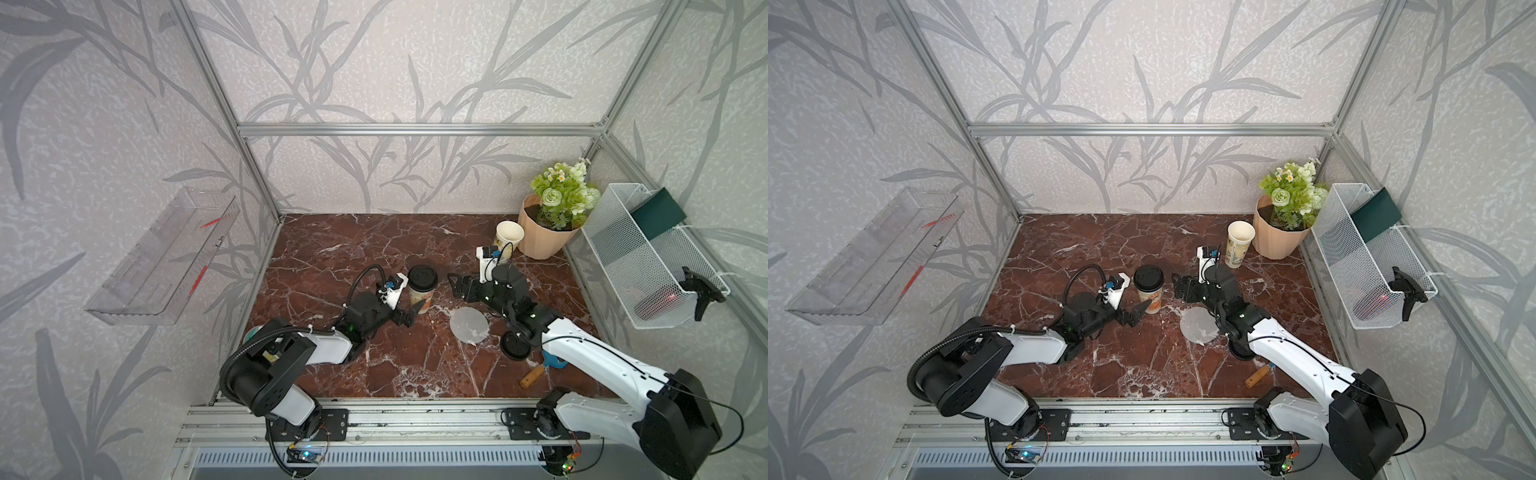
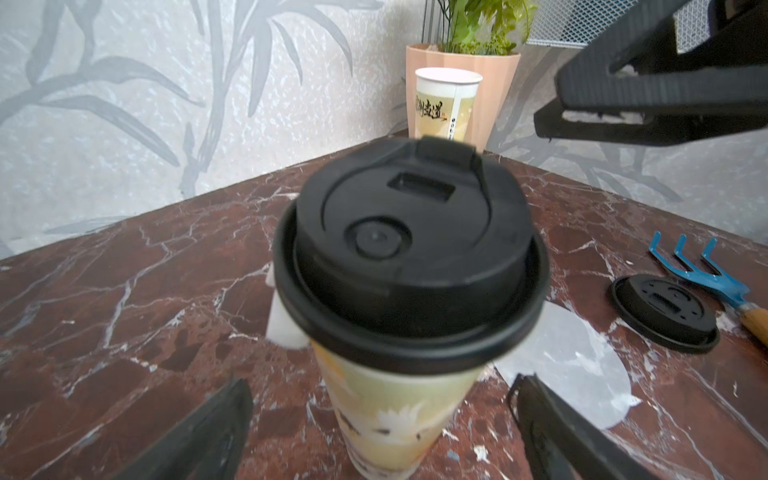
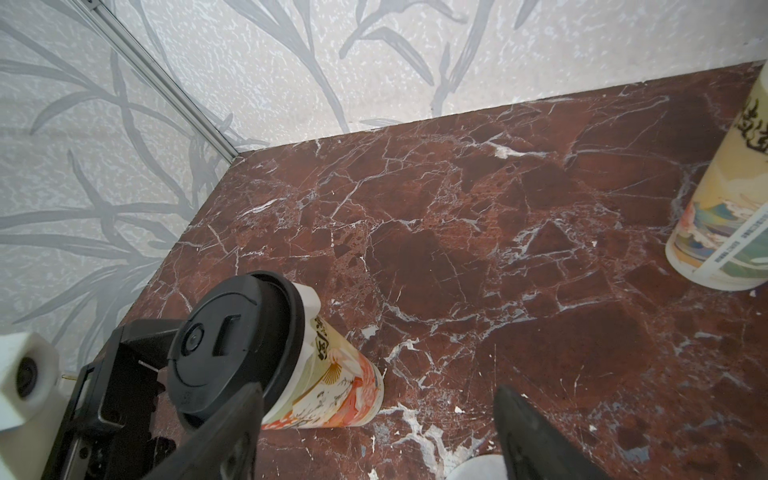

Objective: Put the leak-proof paper on the milk tea cups
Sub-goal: Move the cup to the center of the board.

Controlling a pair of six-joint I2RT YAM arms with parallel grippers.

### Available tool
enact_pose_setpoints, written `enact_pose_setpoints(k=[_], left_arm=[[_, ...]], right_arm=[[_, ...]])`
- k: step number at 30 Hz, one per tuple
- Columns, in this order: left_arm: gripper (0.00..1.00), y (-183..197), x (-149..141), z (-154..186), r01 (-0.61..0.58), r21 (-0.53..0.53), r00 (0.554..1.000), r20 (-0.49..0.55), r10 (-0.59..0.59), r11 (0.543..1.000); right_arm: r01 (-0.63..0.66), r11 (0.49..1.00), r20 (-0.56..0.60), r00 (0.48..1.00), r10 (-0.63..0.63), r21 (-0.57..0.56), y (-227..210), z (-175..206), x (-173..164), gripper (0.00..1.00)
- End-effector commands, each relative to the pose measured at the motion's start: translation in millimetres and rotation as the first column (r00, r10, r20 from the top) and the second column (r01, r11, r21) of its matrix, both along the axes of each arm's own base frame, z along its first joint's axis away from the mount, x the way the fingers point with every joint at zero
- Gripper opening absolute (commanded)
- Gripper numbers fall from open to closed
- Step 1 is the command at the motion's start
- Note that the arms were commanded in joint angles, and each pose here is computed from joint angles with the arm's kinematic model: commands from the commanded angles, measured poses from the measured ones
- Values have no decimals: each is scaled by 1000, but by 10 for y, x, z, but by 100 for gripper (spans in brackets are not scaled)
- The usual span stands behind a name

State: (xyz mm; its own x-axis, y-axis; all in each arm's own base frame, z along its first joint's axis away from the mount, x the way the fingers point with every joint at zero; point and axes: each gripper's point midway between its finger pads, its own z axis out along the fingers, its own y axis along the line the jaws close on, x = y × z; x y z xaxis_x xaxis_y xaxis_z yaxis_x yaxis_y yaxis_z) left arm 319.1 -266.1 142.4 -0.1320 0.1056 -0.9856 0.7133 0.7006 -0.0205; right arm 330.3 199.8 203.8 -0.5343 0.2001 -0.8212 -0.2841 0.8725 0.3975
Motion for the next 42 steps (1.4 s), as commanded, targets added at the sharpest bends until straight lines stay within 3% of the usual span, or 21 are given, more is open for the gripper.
enact_pose_setpoints(k=[1, 20, 35, 42], left_arm=[[99, -76, 103, 209, -2, -31, 997, 83, 5, 1000], [99, -256, 188, 156, 52, -39, 997, 53, -50, 998], [99, -425, 267, 142, 106, -103, 991, 89, -97, 989], [93, -494, 321, 88, 120, -114, 989, 96, -109, 986]], right_arm=[[0, 1000, 26, 1000, -1, 22, -21, 74, -7, 87], [-14, 999, 32, 999, 13, 31, -17, 67, -2, 87], [-25, 999, 28, 999, 24, 36, 10, 45, -1, 87], [-27, 999, 31, 999, 26, 33, 8, 52, -5, 87]])
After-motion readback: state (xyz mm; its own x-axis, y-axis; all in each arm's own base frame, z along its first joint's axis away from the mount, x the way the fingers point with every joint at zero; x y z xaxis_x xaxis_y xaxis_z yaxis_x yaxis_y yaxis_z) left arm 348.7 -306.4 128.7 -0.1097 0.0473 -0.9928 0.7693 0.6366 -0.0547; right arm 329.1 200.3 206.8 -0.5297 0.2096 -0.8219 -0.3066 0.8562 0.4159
